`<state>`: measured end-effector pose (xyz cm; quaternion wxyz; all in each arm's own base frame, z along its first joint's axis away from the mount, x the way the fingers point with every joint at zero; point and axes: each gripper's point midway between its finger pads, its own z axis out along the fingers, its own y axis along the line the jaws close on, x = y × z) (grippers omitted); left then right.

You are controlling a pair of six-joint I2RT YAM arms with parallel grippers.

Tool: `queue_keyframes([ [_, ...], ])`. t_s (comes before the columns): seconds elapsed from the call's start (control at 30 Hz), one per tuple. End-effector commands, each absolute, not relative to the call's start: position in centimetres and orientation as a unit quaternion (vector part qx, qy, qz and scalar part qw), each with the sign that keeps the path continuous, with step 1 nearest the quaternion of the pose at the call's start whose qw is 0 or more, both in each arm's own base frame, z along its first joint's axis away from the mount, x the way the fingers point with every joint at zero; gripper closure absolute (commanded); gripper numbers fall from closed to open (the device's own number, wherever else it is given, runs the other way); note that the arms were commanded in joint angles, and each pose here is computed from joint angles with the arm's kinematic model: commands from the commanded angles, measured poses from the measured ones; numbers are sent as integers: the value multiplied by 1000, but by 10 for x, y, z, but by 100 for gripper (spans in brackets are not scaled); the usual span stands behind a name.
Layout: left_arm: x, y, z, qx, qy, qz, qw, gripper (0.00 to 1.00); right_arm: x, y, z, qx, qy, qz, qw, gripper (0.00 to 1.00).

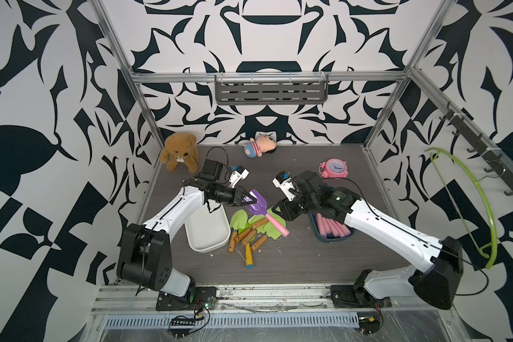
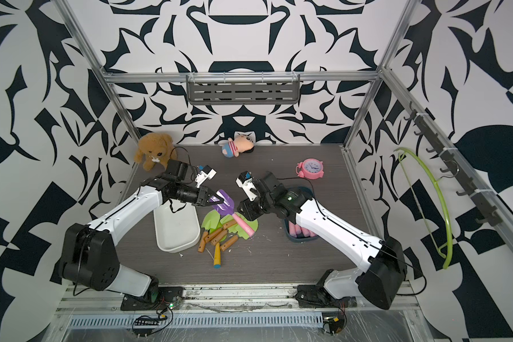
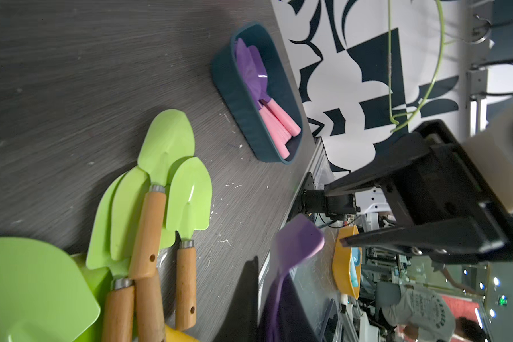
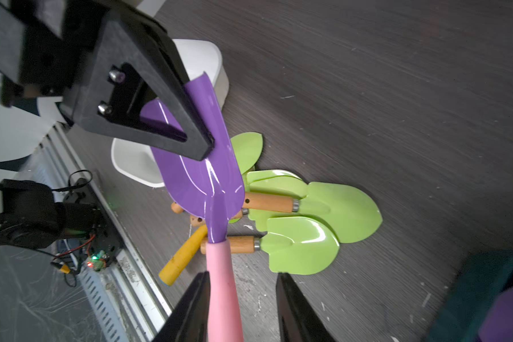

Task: Sort the small shovels by color and place them into the storage box
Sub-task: Pick up the shovel from the center of the board.

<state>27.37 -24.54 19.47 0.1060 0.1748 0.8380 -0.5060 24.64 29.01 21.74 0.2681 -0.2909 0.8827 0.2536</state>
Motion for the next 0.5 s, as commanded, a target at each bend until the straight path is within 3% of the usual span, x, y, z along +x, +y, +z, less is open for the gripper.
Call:
queue_keyframes([
  [0.0,280,-242,181,120,860,-488,87,100,246,282,220,-319,887,202,266,59],
  [0.47,283,-245,176,91,871,-477,76,100,235,319,209,-400,874,172,217,60],
])
